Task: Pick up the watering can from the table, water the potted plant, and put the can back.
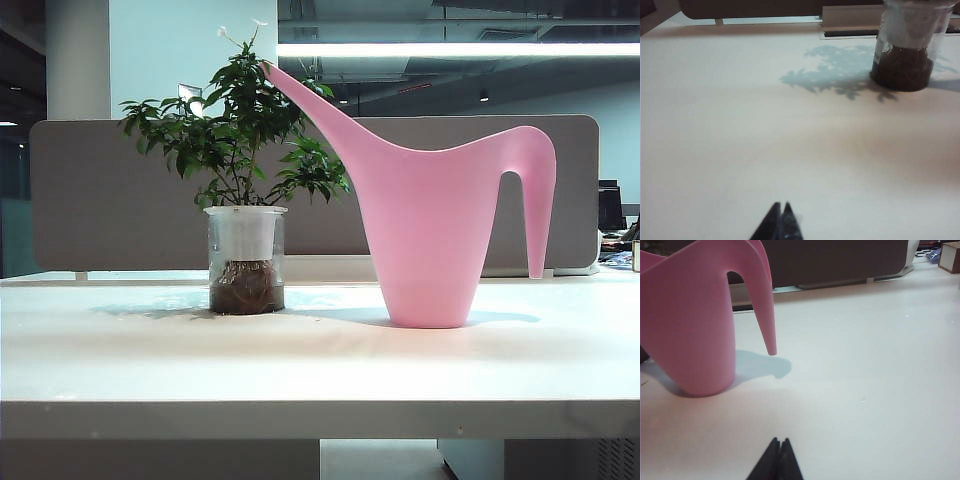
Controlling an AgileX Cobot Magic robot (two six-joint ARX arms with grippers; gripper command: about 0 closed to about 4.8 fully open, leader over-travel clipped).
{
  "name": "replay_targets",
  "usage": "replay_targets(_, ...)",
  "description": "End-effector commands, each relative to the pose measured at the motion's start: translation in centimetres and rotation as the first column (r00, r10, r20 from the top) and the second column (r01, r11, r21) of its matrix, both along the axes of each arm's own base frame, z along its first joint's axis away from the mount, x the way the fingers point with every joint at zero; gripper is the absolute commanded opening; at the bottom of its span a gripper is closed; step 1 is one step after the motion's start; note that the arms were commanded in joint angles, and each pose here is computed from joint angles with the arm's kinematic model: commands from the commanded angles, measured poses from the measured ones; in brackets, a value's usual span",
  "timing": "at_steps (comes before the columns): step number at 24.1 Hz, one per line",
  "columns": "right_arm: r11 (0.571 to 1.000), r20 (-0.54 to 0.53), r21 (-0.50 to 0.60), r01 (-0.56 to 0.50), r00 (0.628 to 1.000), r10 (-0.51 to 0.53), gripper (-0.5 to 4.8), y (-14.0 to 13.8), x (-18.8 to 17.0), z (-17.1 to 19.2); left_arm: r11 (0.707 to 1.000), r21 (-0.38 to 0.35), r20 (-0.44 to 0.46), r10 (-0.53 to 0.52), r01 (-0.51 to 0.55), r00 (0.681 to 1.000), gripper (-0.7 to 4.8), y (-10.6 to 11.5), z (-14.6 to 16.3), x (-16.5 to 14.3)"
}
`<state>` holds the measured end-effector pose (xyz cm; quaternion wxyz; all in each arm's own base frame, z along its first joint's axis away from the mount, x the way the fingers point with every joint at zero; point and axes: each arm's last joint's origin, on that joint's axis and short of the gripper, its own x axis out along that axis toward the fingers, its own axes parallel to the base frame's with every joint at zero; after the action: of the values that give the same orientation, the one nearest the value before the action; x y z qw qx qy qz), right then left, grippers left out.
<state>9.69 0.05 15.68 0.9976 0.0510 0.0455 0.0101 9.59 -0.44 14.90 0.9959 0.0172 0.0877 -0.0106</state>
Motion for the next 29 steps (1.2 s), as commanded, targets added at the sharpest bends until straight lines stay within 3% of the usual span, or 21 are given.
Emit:
replay_targets(1, 1.000, 0.007, 0.003, 0.002, 1.000, -0.002, 0.00, 0.0, 0.0, -0.1, 1.000, 0.003, -0.007, -0.002, 0.002, 1.000, -0.05, 0.0, -0.1, 0.0)
replay_targets(6, 1.000, 0.006, 0.003, 0.002, 1.000, -0.002, 0.00, 0.0, 0.0, -0.1, 1.000, 0.005, -0.064, -0.018, 0.019, 0.998, -0.05, -0.2, 0.2, 0.2)
replay_targets(10, 1.000, 0.005, 0.003, 0.002, 1.000, -0.002, 0.00, 0.0, 0.0, -0.1, 1.000, 0.020, -0.141, 0.004, -0.001, 0.990, -0.05, -0.3, 2.7, 0.6)
replay_targets(11, 1.000, 0.005, 0.003, 0.002, 1.000, -0.002, 0.00, 0.0, 0.0, -0.1, 1.000, 0.022, -0.167, -0.004, 0.008, 0.986, -0.05, -0.4, 4.6, 0.9)
replay_targets(14, 1.000, 0.005, 0.003, 0.002, 1.000, -0.002, 0.00, 0.0, 0.0, -0.1, 0.992, -0.071, -0.213, -0.120, 0.107, 0.970, -0.05, -1.0, 10.0, 1.2)
replay_targets(16, 1.000, 0.004, 0.003, 0.002, 1.000, -0.002, 0.00, 0.0, 0.0, -0.1, 0.964, -0.165, -0.225, -0.242, 0.208, 0.944, -0.05, -1.6, 13.7, 0.8)
replay_targets(18, 1.000, 0.005, 0.003, 0.002, 1.000, -0.002, 0.00, 0.0, 0.0, -0.1, 0.932, -0.194, -0.245, -0.348, 0.306, 0.905, -0.05, -2.1, 16.6, 0.2)
replay_targets(22, 1.000, 0.004, 0.003, 0.002, 1.000, -0.002, 0.00, 0.0, 0.0, -0.1, 0.905, -0.202, -0.267, -0.419, 0.375, 0.868, -0.05, -2.2, 21.7, -1.8)
replay_targets(29, 1.000, 0.004, 0.003, 0.002, 1.000, -0.002, 0.00, 0.0, 0.0, -0.1, 0.897, -0.096, -0.170, -0.442, 0.431, 0.881, -0.05, -1.4, 25.9, -5.2)
